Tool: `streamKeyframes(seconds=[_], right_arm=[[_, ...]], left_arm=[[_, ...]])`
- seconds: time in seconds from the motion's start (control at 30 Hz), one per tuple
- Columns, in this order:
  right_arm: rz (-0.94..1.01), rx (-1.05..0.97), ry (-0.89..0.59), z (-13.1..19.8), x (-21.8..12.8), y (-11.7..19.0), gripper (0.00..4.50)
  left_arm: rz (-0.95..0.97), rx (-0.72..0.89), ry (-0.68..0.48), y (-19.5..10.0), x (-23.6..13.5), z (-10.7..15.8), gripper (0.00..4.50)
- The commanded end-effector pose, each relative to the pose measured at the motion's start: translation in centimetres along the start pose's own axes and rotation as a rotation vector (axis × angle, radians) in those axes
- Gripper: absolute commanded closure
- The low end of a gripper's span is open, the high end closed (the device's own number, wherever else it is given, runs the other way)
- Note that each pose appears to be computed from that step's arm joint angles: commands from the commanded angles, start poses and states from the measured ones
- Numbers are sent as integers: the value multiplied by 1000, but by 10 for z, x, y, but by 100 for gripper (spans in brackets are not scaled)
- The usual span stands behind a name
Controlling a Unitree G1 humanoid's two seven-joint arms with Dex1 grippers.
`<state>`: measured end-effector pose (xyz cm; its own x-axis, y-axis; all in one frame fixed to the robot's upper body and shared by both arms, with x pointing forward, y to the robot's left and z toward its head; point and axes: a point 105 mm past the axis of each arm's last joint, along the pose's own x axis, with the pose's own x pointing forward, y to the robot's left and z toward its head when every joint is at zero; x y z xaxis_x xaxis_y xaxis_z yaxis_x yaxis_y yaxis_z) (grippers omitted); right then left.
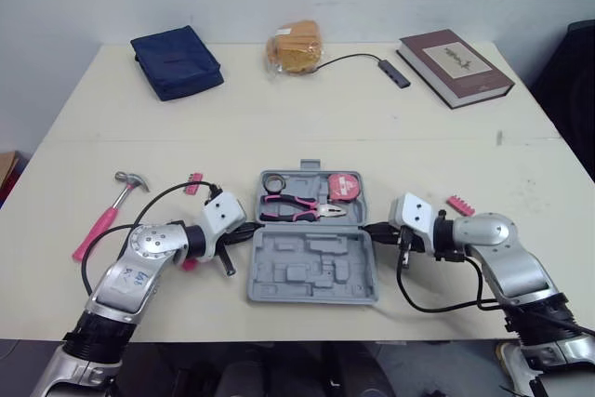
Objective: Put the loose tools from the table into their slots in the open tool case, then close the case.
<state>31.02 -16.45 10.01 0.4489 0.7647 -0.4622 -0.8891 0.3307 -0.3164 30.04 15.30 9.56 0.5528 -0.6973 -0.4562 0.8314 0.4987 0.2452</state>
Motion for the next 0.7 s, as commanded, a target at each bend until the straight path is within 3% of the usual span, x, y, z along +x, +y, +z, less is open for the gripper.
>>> streamKeyframes(seconds=[0.03,0.2,0.27,0.3,0.37,0.47,0.53,0.57,0.7], right_arm=[[-86,-19,12,-4,-45,-18,447],[-141,-45,-14,-3,-84,-26,447],[-177,-47,-55,1,-110,-29,383],[-247,-57,-40,-5,-132,-34,353],[-344,-66,-19,-15,-162,-38,253],[-452,-56,-4,-37,-196,-38,97],[-503,-52,19,-49,-214,-37,2],[-524,-54,27,-54,-222,-36,0],[-632,-38,67,-68,-249,-37,0]], left_arm=[[23,40,-59,9,-35,20,450],[57,3,-140,15,-69,25,450],[104,12,-159,24,-93,17,400],[160,-40,-239,32,-117,12,371],[275,-101,-304,41,-153,-4,280],[405,-49,-162,46,-197,-38,138],[537,-89,-146,63,-229,-48,51],[599,-107,-152,69,-245,-53,1],[765,-162,-113,78,-293,-77,1]])
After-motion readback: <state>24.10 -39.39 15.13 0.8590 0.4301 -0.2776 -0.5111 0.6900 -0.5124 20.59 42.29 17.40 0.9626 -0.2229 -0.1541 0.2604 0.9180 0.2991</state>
